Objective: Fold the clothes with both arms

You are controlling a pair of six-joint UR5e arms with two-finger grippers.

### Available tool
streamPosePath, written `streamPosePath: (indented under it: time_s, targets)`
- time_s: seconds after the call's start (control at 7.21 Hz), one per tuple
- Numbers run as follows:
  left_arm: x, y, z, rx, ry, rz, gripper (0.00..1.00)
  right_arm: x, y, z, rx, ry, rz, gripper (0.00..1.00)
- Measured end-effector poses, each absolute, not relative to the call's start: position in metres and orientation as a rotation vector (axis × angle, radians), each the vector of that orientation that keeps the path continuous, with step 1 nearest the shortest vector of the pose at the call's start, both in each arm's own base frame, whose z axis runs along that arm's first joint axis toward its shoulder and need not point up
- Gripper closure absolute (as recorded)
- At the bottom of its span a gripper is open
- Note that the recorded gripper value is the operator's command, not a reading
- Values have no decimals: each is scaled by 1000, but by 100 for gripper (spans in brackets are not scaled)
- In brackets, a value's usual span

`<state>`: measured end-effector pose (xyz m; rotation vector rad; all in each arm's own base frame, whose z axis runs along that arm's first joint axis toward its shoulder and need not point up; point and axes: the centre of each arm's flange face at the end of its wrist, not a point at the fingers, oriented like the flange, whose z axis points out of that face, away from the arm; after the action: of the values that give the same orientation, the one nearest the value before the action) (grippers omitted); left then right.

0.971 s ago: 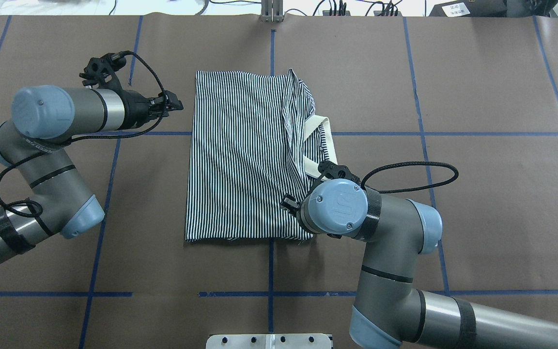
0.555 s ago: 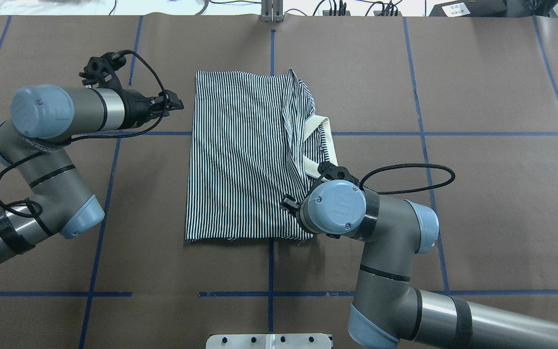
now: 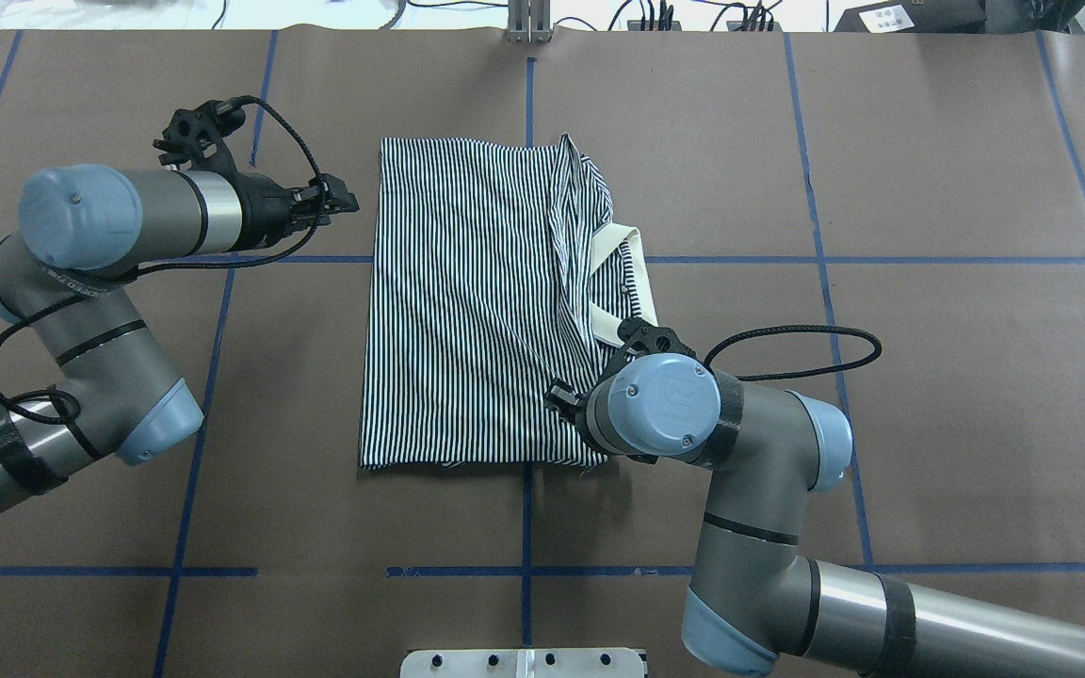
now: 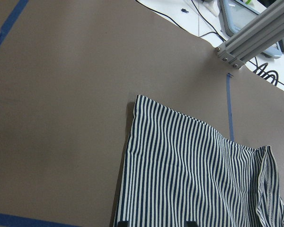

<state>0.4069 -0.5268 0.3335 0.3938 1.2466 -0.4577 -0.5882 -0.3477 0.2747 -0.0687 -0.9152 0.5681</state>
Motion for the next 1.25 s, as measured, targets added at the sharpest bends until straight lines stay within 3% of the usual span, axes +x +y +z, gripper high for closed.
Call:
streamPosePath:
  time_s: [0.97,1.25]
  targets:
    - [405,-524,328,388,1261,-468,48,-567,-343,259,-64,-957,566,100]
    - [413,-463,317,284,1305,-512,43,-555,-339,257,-63,-971,565,100]
